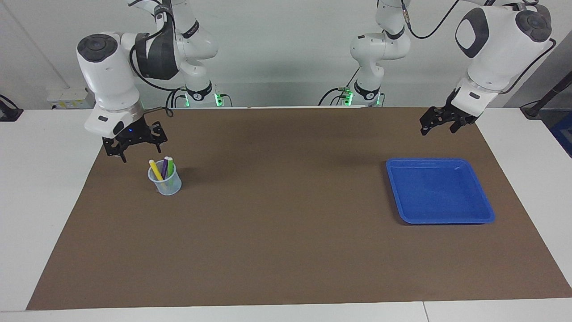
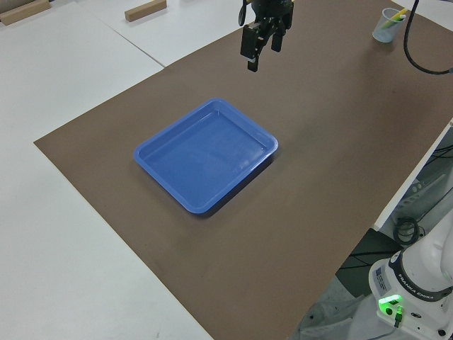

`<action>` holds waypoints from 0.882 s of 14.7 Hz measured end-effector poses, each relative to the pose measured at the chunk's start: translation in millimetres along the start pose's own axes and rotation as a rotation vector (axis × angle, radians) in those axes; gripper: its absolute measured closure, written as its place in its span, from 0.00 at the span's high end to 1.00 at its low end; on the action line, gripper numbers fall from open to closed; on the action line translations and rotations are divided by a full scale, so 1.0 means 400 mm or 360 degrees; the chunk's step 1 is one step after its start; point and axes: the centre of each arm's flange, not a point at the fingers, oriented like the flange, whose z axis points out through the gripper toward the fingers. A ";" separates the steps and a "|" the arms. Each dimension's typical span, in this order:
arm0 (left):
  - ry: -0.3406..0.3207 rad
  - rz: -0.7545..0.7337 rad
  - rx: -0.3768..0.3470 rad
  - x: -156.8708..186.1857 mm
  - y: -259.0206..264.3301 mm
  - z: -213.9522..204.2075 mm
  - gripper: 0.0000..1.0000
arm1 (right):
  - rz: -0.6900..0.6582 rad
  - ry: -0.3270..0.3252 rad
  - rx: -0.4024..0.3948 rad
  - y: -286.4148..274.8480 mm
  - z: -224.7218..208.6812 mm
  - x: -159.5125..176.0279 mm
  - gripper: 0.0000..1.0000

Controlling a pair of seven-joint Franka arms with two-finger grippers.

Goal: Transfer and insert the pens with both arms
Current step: 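Open the right gripper and withdraw it from the cup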

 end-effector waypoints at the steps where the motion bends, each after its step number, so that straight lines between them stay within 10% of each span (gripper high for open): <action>1: 0.0000 0.0000 0.0000 0.000 0.000 0.000 1.00 | 0.0011 0.0015 0.0005 0.006 -0.019 0.001 1.00; 13: 0.0001 0.0000 0.0001 0.000 0.000 0.000 1.00 | 0.0188 0.0164 0.0074 0.070 -0.169 -0.011 1.00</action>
